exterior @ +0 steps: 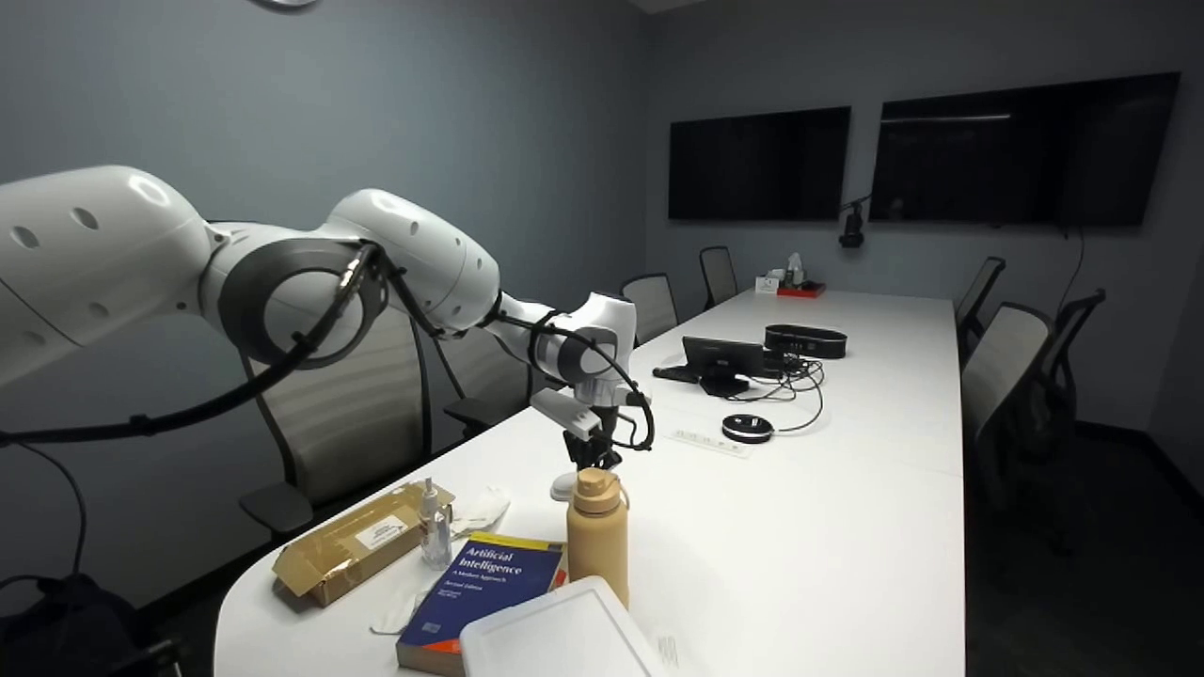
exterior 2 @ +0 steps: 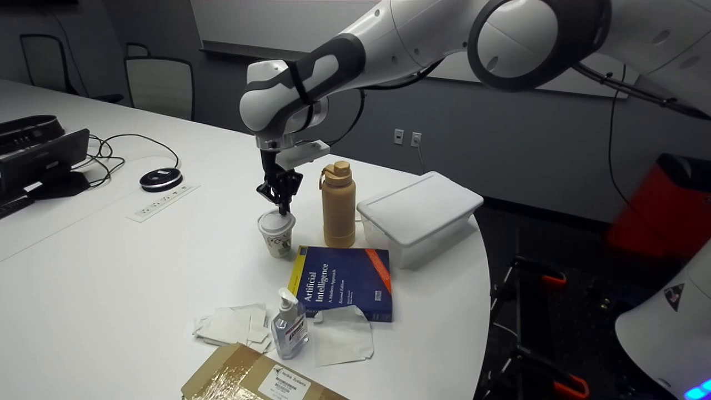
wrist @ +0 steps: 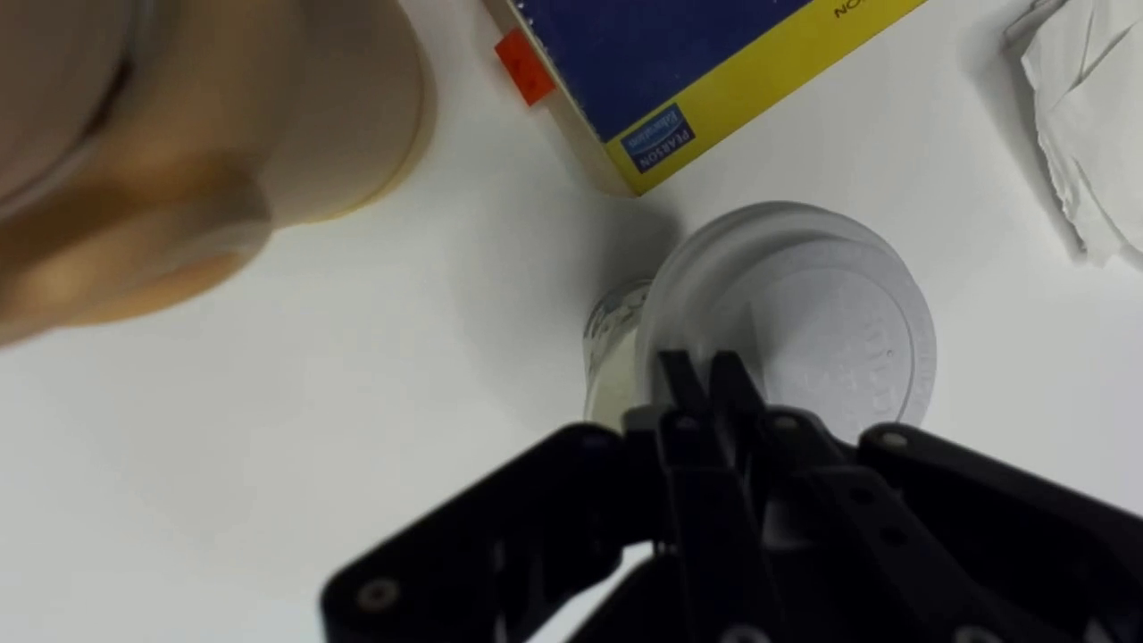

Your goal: Cover the cup

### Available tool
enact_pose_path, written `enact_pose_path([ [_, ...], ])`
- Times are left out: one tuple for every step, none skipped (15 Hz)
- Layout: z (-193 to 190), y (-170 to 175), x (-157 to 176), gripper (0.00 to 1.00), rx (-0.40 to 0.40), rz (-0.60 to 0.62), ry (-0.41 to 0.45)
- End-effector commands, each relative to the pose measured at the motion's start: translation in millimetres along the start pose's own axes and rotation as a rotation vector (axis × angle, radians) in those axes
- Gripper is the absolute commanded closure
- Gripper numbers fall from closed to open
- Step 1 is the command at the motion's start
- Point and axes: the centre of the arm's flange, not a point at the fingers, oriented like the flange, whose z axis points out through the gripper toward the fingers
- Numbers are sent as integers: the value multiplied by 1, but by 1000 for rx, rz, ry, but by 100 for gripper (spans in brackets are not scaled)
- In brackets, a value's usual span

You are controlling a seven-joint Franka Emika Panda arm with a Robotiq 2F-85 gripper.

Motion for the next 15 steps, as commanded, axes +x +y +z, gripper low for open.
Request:
enact_pose_path([
  [-10,3,-25,98,23,59,19],
  [-10,5,-25,98,26,73,28],
  [-11,7,-24,98,29,82,36],
  [-11,9,-25,98,31,88,42],
  [-12,10,-25,98,34,98,48],
  [-13,11,-25,98,34,107,53],
  [-13,13,-25,98,40,113,55],
  [-13,15,-26,98,45,123,57],
  [-14,17,-26,98,50,131,60],
  [-13,17,-26,98,54,136,61],
  [-12,18,-27,98,56,139,60],
  [-11,18,-27,98,60,143,59],
  [-10,19,-28,98,61,146,59],
  [-9,20,-29,98,64,151,57],
  [-8,20,-30,98,65,155,56],
])
